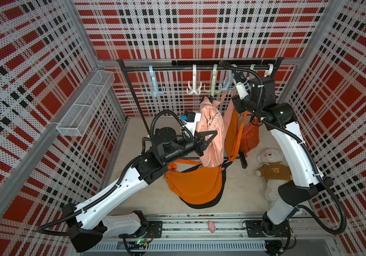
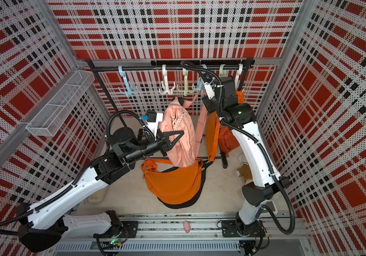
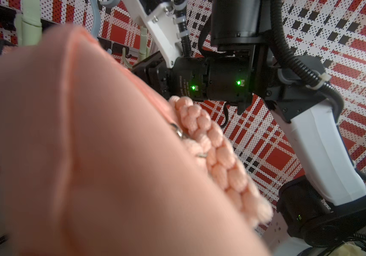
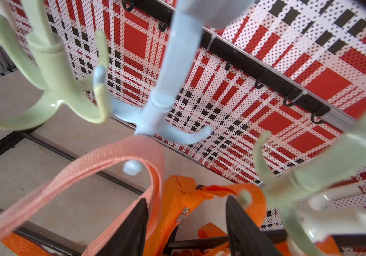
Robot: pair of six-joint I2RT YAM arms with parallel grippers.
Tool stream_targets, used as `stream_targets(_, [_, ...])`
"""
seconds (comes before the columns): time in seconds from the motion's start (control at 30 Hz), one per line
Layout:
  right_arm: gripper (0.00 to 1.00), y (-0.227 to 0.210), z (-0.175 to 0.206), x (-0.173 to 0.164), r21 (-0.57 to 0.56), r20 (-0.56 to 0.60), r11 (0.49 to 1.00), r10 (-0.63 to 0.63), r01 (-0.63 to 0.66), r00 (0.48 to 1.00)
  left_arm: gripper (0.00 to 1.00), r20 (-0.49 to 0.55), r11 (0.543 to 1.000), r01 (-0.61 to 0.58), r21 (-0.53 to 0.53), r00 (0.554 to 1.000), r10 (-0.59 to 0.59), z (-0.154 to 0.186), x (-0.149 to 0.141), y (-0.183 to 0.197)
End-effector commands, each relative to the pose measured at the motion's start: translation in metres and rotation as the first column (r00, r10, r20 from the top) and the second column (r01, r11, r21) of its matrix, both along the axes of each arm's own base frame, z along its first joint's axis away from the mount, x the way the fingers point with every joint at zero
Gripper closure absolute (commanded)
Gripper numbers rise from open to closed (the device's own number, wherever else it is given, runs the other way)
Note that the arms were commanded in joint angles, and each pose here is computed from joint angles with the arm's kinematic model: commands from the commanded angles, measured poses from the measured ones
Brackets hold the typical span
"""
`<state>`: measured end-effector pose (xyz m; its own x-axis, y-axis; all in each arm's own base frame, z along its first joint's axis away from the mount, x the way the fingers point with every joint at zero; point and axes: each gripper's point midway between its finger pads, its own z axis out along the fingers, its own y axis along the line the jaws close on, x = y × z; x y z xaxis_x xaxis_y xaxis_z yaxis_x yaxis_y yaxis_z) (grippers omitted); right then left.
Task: Hang the bag on a hook
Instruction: Hang the bag on the hook.
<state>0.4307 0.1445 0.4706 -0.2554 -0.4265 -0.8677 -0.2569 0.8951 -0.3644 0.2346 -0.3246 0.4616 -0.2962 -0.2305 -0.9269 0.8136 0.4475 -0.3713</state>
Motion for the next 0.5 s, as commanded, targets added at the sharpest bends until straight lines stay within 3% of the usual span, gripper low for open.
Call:
stream_targets(0.0, [0.38, -0.006, 0.01, -0.009, 0.057, 0.028, 0.998, 0.013, -0.015, 1.0, 1.0, 0.008, 0.998, 0.009, -0.055, 1.0, -0.008, 0.012, -0.003, 0.004])
stream_targets(0.33, [0.38, -0.008, -0.001, -0.02, 0.094, 0.008, 0.995, 0.027, -0.028, 1.0, 1.0, -0.078, 0.998, 0.043, -0.041, 0.996, -0.046, -0.024, 0.001, -0.022])
stream_targets(0.47, [0.24, -0.001, 0.002, -0.039, 0.128, 0.014, 0.988, 0.086, -0.087, 0.996, 0.96, -0.109, 0.999, 0.049, -0.013, 0.993, -0.051, -0.046, 0.004, -0.037])
